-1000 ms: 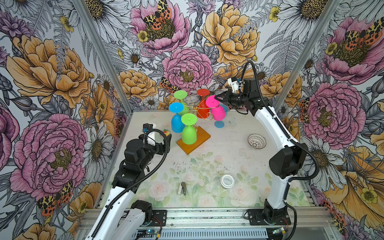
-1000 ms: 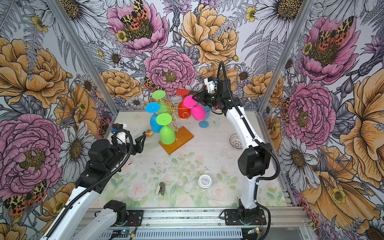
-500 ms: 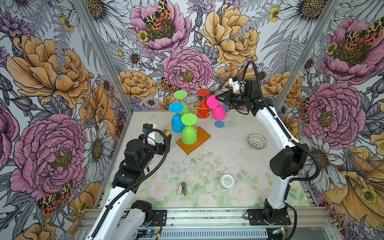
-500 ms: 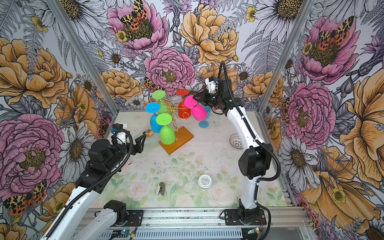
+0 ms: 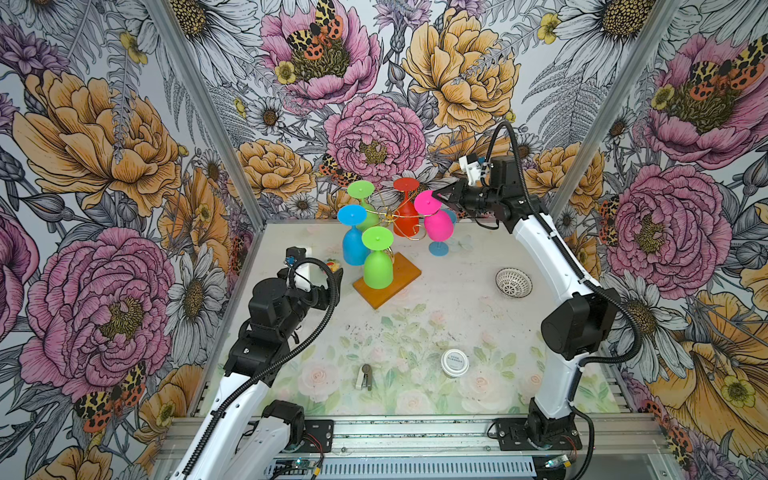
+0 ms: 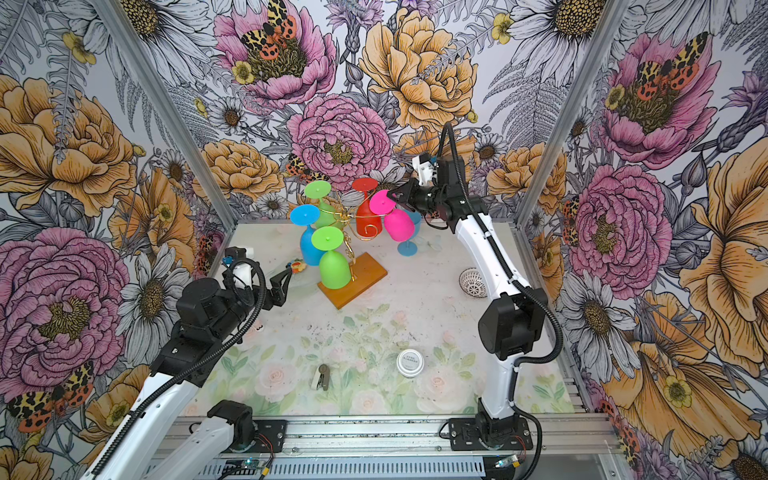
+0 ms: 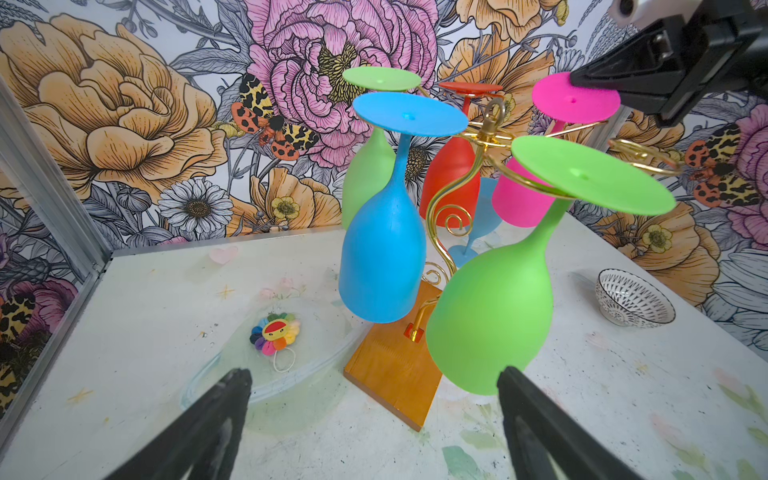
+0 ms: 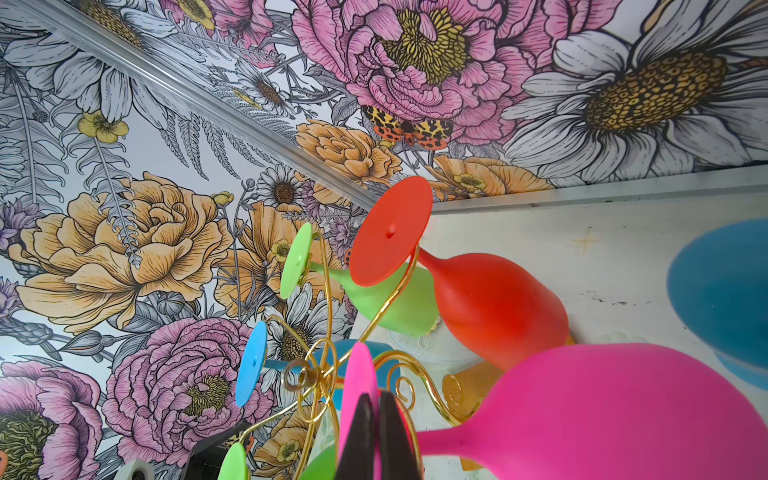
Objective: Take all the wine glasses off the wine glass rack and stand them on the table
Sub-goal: 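Close the right gripper on the pink glass foot rim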
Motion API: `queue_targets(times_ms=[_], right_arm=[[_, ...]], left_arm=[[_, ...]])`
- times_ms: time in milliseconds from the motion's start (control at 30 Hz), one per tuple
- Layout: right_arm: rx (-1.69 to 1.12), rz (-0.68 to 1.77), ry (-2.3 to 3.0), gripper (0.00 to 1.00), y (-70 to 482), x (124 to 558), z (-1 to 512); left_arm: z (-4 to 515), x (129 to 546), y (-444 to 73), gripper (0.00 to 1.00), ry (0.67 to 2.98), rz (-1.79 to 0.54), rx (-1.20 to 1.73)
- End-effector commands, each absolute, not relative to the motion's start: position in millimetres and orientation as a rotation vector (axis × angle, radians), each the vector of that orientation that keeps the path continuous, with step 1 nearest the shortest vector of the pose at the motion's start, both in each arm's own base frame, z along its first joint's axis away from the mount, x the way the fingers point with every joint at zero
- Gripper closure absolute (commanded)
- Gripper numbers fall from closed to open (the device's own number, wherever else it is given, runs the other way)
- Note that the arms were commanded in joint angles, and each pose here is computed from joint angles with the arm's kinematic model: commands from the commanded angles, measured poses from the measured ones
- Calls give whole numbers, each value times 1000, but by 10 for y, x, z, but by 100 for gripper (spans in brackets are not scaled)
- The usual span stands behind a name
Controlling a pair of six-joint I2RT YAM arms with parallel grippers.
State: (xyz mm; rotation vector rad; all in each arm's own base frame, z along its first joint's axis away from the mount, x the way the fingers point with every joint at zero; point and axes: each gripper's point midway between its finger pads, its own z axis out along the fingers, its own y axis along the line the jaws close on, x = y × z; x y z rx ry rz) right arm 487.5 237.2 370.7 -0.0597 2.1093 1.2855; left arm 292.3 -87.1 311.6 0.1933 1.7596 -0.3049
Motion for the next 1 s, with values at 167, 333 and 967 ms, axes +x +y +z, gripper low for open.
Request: queue_targets(times_ms=[167, 333, 967], right_arm=[[-89, 1298, 2060, 100, 2335, 4690, 3951], [-91, 1300, 2057, 100, 2331, 4687, 3956], [-71, 1376, 2002, 100, 2352, 4687, 4152]], left_arm=[[3152, 2901, -898, 5, 1736, -316, 201], [3155, 2899, -896, 5, 1735, -315, 200], [3159, 2888, -891, 5, 1732, -313, 200]])
